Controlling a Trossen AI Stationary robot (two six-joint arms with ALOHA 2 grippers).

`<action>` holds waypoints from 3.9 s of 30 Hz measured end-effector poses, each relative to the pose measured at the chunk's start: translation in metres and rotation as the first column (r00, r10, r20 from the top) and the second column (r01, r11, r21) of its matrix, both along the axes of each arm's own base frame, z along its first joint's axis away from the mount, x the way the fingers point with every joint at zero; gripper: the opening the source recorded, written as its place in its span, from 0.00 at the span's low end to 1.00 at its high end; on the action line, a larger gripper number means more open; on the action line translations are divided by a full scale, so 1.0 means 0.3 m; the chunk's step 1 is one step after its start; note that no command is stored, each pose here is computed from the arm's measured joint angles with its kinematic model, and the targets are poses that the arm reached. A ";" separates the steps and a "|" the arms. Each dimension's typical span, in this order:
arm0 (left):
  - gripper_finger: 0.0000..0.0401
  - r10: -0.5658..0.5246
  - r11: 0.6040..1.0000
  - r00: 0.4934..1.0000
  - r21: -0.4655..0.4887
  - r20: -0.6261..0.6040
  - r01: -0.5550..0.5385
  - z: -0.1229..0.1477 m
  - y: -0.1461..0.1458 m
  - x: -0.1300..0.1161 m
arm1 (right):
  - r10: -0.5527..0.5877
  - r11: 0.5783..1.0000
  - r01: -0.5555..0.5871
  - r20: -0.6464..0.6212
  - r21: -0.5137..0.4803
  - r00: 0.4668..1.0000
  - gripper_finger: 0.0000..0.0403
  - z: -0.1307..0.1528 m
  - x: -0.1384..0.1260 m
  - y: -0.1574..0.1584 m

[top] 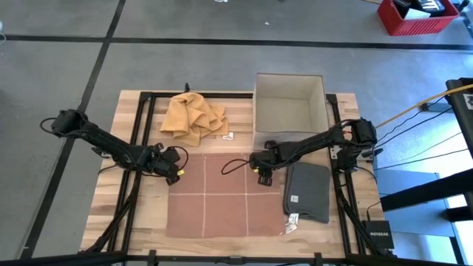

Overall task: Fold towel
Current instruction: Fold the light orange towel

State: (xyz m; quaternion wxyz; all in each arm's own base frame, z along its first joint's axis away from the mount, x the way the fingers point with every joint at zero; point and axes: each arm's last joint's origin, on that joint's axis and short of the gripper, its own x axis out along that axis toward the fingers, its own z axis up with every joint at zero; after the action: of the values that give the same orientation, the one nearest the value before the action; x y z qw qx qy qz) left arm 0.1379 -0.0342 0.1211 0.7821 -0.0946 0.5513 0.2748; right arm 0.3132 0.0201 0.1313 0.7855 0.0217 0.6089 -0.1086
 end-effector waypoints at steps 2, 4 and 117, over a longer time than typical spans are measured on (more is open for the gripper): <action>0.39 0.040 0.999 0.999 0.000 -0.013 -0.040 -0.002 0.003 -0.011 | -0.019 1.000 0.019 -0.020 0.000 1.000 0.46 0.002 -0.009 -0.001; 0.39 0.040 0.999 0.999 -0.003 -0.011 -0.040 0.000 0.003 -0.012 | -0.022 1.000 0.022 -0.023 0.000 0.999 0.46 0.002 -0.010 -0.001; 0.57 -0.339 0.925 0.933 -0.139 0.122 0.354 0.388 -0.657 0.136 | 0.318 0.947 -0.315 0.043 -0.066 0.947 0.60 0.190 -0.089 0.592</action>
State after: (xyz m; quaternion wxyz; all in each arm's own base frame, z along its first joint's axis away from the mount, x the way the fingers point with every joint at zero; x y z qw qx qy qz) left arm 0.1788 -0.2313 0.2375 0.8338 -0.0706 0.5413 0.0825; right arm 0.2866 0.1977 0.1883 0.8090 -0.0966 0.5798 0.0018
